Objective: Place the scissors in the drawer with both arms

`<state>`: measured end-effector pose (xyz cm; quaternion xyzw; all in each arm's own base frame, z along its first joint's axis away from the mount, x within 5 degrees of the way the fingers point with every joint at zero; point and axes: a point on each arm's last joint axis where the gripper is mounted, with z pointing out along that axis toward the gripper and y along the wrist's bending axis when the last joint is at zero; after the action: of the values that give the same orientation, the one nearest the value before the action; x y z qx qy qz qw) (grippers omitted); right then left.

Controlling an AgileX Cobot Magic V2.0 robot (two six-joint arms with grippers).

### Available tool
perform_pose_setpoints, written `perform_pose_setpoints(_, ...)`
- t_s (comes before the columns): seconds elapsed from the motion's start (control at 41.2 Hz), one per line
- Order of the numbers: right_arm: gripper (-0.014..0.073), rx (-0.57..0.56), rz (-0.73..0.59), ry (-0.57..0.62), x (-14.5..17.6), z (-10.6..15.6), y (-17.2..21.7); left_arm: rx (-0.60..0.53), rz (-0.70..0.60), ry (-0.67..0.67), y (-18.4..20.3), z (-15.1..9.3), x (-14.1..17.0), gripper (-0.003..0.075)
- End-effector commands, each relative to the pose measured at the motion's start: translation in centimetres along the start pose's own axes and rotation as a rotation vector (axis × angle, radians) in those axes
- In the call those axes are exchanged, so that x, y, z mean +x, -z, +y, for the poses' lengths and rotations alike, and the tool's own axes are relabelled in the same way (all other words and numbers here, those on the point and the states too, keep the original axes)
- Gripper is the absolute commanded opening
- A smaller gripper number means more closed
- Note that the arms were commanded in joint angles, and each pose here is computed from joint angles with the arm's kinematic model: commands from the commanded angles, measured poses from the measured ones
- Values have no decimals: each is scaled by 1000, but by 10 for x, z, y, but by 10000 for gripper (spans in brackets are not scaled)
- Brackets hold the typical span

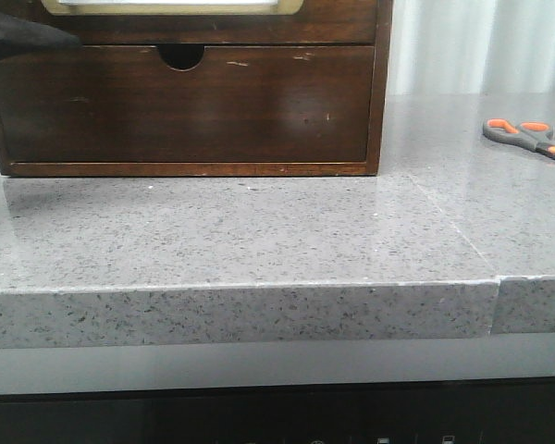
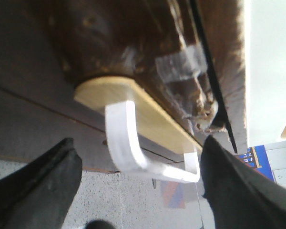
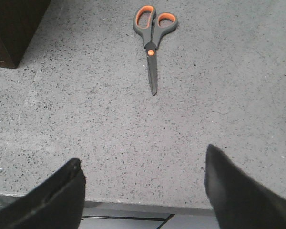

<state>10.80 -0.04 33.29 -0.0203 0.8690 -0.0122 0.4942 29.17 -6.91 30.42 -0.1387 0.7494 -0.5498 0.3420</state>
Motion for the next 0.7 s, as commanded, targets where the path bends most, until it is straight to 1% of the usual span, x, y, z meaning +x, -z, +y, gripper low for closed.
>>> perform_pose_setpoints(0.0, 549, 10, -98, 18, -16, -1, 5, 119, -35, 10, 2, -23, -10, 512)
perform_pose_setpoints(0.121, 549, 10, -98, 18, -16, -1, 5, 121, -25, 17, -3, -20, -13, 505)
perform_pose_setpoints(0.17, 549, 10, -98, 18, -16, -1, 5, 121, -18, 23, -5, -18, -14, 474)
perform_pose_setpoints(0.291, 549, 10, -98, 18, -16, -1, 5, 113, -16, 31, -8, -14, -15, 339)
perform_pose_setpoints(0.339, 549, 10, -98, 18, -16, -1, 5, 112, -15, 32, -8, -14, -15, 297)
perform_pose_setpoints(0.436, 549, 10, -98, 18, -16, -1, 5, 112, -15, 32, -8, -14, -15, 183)
perform_pose_setpoints(0.533, 549, 10, -98, 18, -16, -1, 5, 121, -7, 31, -8, -14, -14, 111)
perform_pose_setpoints(0.606, 549, 10, -98, 18, -16, -1, 5, 145, 12, 9, -8, -17, -12, 92)
perform_pose_setpoints(0.679, 549, 10, -98, 18, -16, -1, 5, 168, 30, -6, -7, -19, -11, 92)
